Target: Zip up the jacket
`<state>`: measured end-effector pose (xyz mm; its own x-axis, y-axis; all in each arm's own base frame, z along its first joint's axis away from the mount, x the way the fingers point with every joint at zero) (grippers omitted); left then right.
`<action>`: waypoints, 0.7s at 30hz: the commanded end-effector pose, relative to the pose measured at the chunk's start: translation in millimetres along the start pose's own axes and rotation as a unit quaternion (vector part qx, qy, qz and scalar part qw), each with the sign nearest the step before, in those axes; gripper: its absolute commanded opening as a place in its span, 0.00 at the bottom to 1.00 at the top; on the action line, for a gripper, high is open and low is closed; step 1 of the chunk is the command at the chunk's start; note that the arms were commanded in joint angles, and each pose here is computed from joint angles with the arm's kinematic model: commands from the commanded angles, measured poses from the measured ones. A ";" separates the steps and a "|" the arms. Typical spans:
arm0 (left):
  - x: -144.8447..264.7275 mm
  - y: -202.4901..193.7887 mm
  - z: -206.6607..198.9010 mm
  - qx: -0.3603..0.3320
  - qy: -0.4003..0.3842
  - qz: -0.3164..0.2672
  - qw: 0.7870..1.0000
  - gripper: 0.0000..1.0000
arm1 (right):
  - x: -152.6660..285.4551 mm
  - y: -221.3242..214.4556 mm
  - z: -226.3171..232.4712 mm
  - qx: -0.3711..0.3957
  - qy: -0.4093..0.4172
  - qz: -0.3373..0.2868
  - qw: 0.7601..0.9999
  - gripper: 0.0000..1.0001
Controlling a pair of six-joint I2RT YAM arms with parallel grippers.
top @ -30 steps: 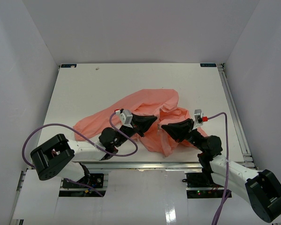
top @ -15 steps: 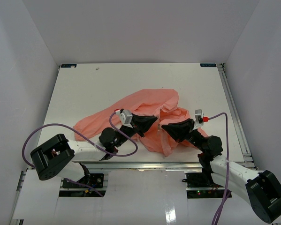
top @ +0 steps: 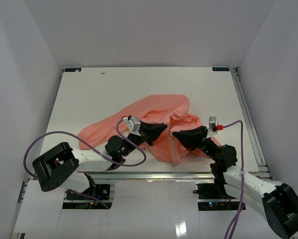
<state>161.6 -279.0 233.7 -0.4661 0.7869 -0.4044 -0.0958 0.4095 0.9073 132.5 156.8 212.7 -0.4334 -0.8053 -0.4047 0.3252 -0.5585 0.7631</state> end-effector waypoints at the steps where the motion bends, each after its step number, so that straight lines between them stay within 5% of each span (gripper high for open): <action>1: -2.1 77.9 -14.9 -0.002 -0.045 -0.237 0.970 0.00 | 22.5 -20.3 -6.9 0.001 -0.017 0.005 1.000 0.08; 21: 0.5 84.9 -16.8 0.003 -0.046 -0.247 0.968 0.00 | 23.6 -23.1 -6.8 -0.003 -0.013 0.013 1.000 0.08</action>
<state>159.4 -280.9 232.1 -0.4577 0.7946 -0.3989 -0.0751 0.4125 0.9079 133.3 156.7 212.5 -0.4391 -0.8021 -0.4047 0.3209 -0.5608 0.7632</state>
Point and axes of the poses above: each gripper's point midway between its finger pads, its own x axis back along the fingers, its own z axis along the line the jaws close on, y = z × x, the point moved 9 cm from there along x, back along the fingers, and after that the axes turned 9 degrees about -x, right-handed, at the moved point
